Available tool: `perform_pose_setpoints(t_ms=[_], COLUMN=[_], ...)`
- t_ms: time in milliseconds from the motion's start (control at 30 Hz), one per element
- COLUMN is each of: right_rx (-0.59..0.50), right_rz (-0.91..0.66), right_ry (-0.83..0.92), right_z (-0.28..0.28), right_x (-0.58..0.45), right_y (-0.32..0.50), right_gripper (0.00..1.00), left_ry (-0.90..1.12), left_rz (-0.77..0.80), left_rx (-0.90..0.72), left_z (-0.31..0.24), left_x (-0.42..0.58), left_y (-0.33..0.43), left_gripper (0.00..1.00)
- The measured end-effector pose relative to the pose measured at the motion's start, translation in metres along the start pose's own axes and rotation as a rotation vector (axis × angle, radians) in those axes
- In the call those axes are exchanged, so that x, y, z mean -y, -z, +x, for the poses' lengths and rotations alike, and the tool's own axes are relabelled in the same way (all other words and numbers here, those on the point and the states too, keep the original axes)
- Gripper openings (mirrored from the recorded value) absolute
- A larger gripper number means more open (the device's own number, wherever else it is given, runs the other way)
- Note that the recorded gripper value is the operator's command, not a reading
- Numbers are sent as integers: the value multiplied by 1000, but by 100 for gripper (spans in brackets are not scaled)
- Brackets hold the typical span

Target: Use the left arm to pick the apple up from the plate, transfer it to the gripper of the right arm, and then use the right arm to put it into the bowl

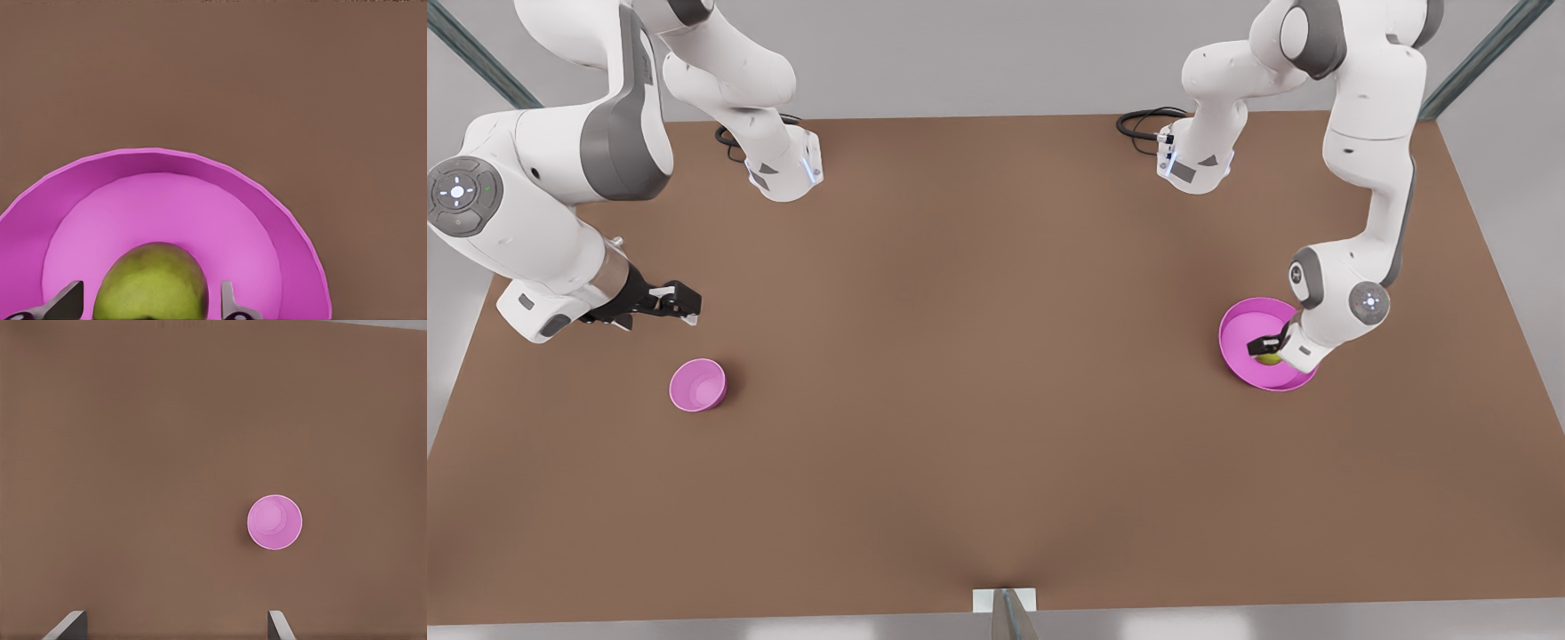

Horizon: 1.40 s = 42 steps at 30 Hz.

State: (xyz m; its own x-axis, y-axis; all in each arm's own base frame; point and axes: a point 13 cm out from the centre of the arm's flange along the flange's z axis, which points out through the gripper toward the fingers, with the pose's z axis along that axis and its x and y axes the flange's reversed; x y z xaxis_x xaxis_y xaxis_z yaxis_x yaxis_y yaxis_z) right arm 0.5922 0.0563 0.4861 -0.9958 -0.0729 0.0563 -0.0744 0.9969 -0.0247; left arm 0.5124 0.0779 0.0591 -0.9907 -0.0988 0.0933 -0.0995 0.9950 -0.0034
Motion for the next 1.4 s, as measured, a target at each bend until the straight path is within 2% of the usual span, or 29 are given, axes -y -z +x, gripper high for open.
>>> perform_pose_setpoints(t_ms=[133, 233, 467, 600, 1067, 1200, 1267, 1333, 1400], right_rx=[0, 0, 0, 0, -1, -3, -3, -3, -3], right_rz=[0, 0, 0, 0, 0, 0, 0, 0, 0], right_ry=[-1, -2, -6, -8, -9, -10, -10, -10, -10], right_z=[0, 0, 0, 0, 0, 0, 0, 0, 0], right_x=[0, 0, 2, 2, 3, 3, 3, 3, 3], right_y=[0, 0, 0, 0, 0, -1, -1, -1, -1], right_gripper=[100, 100, 100, 100, 100, 100, 100, 100, 100], left_ry=[-7, -11, -19, -20, -21, -30, -61, -132, -173], left_rz=[-1, -1, -2, -3, -5, -7, -8, 3, 66], left_rx=[18, 25, 25, 20, 18, 84, 153, 214, 208], left_z=[-5, -8, -6, -2, 0, -18, -47, -82, -81], left_x=[0, 0, 1, 1, 2, 8, 30, 90, 167], left_y=[-1, -4, -12, -15, -17, 22, 65, 125, 151], left_gripper=[85, 78, 78, 74, 70, 66, 66, 66, 66])
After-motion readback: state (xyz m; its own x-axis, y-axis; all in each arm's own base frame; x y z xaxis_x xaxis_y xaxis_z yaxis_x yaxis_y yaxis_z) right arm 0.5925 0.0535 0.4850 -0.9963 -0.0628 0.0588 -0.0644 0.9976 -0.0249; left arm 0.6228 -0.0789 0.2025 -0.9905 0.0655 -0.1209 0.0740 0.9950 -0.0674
